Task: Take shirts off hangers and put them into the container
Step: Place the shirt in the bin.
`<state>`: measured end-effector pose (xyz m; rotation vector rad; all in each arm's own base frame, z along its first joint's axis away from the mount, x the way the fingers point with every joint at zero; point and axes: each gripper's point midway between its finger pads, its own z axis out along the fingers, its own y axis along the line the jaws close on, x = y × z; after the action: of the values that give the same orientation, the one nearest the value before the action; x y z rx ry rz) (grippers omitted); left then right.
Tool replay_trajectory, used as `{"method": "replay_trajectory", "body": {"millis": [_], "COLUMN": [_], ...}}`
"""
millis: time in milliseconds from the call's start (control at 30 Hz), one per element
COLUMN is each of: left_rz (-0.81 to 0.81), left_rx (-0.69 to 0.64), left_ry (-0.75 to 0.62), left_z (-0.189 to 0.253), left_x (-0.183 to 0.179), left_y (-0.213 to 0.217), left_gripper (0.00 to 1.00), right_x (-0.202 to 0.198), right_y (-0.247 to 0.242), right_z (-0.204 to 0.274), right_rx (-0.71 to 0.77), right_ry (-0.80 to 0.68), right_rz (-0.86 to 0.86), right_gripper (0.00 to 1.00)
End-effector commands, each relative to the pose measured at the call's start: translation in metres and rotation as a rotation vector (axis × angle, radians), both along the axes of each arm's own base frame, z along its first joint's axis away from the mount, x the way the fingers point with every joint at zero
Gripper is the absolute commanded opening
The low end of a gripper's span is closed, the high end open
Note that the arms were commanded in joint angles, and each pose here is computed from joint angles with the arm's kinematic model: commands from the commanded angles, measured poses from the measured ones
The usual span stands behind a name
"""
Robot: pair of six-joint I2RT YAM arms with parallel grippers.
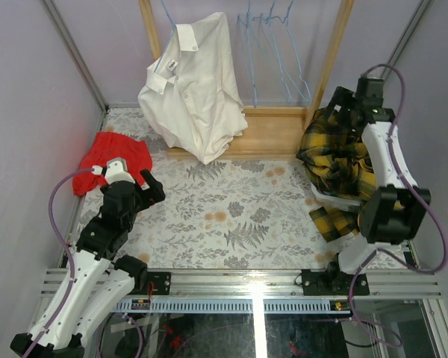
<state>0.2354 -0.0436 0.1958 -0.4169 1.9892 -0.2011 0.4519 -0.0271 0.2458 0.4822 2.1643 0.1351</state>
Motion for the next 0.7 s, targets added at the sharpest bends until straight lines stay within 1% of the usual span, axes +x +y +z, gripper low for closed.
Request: {"method": "replay_trajectory", "body": {"millis": [0,33,133,267,300,367,400,433,467,500,533,600,633,667], "left_rz": [0.001,0.002,0.004,0.012,0.013,0.007,0.006,0.005,0.004,0.003,0.002,0.002,0.002,0.004], "left_rx": [-0.013,-0.011,-0.011,-0.010,-0.011,-0.009,-0.008,-0.008,-0.007,-0.006,-0.007,-0.007,-0.007,-0.007], "left_ry": [-0.041,-0.040,-0.039,-0.040,-0.043,-0.041,-0.036,-0.034,-0.031,-0.030,-0.031,-0.032,-0.032,-0.033], "left_z": [0.008,0.007,0.007,0.007,0.007,0.007,0.006,0.006,0.006,0.005,0.006,0.006,0.006,0.006], "left_x": [0.006,0.006,0.005,0.005,0.005,0.006,0.006,0.006,0.006,0.006,0.006,0.006,0.006,0.006], "left_y": [-0.001,-0.001,-0.001,0.001,0.001,0.000,0.000,0.000,-0.001,-0.001,-0.001,-0.001,-0.001,-0.001], "left_gripper": [1.00,1.00,1.00,1.00,1.00,1.00,1.00,1.00,1.00,1.00,1.00,1.00,1.00,1.00], "right_x": [0.033,0.042,0.051,0.053,0.051,0.045,0.043,0.042,0.041,0.039,0.037,0.029,0.023,0.014], "right_y": [0.023,0.022,0.010,0.010,0.010,0.006,0.003,0.002,0.003,0.005,0.005,0.000,-0.004,-0.012], "right_z": [-0.012,-0.025,-0.042,-0.064,-0.068,-0.070,-0.065,-0.058,-0.048,-0.036,-0.023,0.000,0.012,0.031], "right_rx": [-0.126,-0.156,-0.214,-0.268,-0.273,-0.288,-0.297,-0.300,-0.294,-0.287,-0.278,-0.278,-0.289,-0.305], "right_ry": [0.052,0.084,0.157,0.178,0.190,0.197,0.181,0.158,0.124,0.087,0.048,-0.016,-0.044,-0.077], "right_rz": [0.097,0.093,0.043,0.065,0.068,0.046,0.031,0.020,0.018,0.021,0.011,-0.030,-0.059,-0.105], "right_gripper": [0.99,0.99,0.99,0.99,0.93,0.76,0.65,0.57,0.46,0.30,0.18,0.05,0.01,0.00]}}
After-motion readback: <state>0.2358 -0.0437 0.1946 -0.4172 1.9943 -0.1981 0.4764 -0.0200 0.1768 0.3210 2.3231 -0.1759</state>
